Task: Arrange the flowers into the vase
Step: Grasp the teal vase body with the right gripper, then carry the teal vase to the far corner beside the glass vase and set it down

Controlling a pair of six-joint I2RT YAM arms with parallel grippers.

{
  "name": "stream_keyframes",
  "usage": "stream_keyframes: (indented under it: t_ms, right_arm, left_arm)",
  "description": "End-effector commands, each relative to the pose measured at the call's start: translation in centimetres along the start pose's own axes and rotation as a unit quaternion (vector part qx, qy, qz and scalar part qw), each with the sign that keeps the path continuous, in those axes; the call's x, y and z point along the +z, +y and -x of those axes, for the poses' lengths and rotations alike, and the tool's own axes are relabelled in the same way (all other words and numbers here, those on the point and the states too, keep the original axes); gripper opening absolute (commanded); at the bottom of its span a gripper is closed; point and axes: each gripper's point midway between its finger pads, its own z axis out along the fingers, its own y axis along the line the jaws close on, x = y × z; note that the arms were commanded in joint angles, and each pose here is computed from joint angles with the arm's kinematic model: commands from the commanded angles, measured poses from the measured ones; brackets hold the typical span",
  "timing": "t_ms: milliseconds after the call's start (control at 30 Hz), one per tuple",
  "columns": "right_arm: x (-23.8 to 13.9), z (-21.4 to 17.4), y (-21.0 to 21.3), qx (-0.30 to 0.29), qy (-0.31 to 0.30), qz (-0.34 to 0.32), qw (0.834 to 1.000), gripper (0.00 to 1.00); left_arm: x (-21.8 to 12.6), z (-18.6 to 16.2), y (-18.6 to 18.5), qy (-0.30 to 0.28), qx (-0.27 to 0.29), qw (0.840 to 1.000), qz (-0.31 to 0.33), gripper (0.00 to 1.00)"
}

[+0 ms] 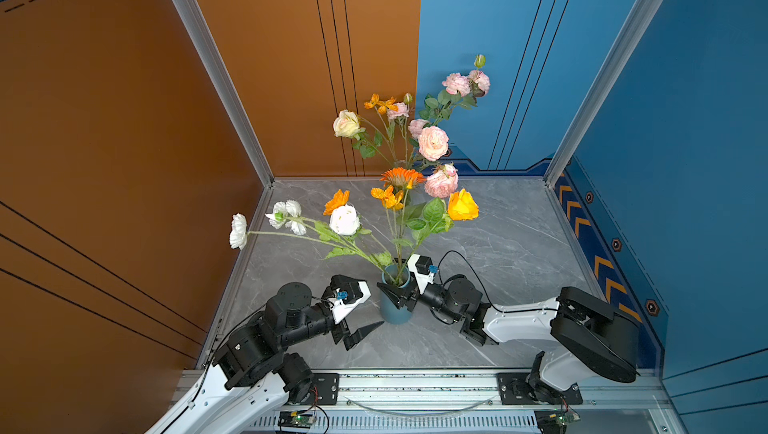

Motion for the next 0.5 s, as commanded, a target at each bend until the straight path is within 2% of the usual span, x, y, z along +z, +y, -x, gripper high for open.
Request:
stream_keyframes:
  t_ms: [0, 67, 267, 467]
  right_arm:
    - [0.3, -0.2, -0.1, 0.004, 0.013, -0.004, 1.0, 0.65]
    - [0.0, 0.7, -0.4, 0.002, 0.007, -0.014, 1.0, 0.59]
    - [-1.6, 4.5, -0.8, -0.032, -0.013, -0.032, 0.999, 0.54]
    - [-4.8, 10.1, -1.4, -0.065, -0.049, -0.052, 0.995, 0.47]
  left_arm:
    - [0.1, -0.5, -0.2, 0.004, -0.008, 1.0, -0.008, 0.98]
    - [0.1, -0.5, -0.2, 0.004, -0.008, 1.0, -0.008, 0.98]
    - [0.0, -0.3, -0.3, 0.001, -0.007, 1.0, -0.01, 0.98]
    - [0.1, -0.3, -0.3, 0.002, -0.007, 1.0, -0.012, 0.98]
